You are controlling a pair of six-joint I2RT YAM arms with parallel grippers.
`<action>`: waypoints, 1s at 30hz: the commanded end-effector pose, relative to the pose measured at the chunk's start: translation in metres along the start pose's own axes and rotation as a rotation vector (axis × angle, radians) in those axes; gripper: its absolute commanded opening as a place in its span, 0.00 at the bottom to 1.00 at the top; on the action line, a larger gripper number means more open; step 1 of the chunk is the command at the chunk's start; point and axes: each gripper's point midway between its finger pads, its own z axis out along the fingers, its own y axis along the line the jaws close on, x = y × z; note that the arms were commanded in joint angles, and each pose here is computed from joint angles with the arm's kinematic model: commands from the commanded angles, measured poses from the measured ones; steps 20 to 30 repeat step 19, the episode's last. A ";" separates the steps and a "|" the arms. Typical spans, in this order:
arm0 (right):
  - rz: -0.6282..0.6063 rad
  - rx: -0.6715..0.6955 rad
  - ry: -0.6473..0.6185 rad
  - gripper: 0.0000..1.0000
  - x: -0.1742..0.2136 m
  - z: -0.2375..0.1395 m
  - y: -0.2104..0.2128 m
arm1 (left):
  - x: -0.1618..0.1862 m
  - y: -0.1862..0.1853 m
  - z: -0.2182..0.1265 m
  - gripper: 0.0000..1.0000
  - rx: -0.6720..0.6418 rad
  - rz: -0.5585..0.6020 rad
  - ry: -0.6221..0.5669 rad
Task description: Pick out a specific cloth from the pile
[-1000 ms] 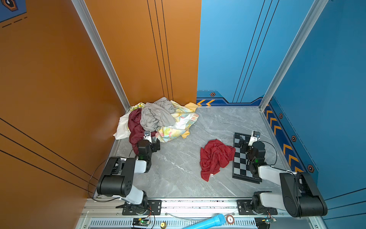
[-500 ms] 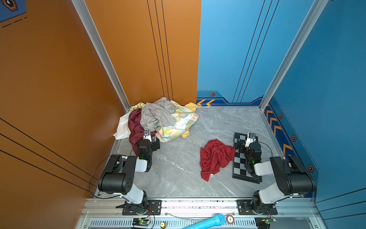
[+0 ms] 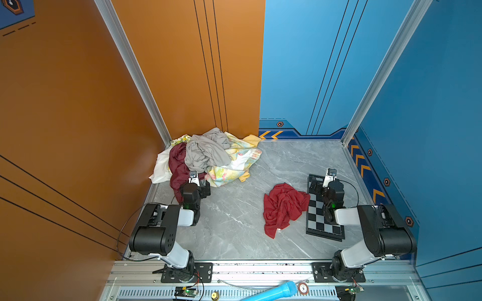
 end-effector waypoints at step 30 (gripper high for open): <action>-0.011 -0.015 0.023 1.00 0.005 0.000 0.001 | -0.007 0.002 0.001 0.98 -0.015 0.004 -0.023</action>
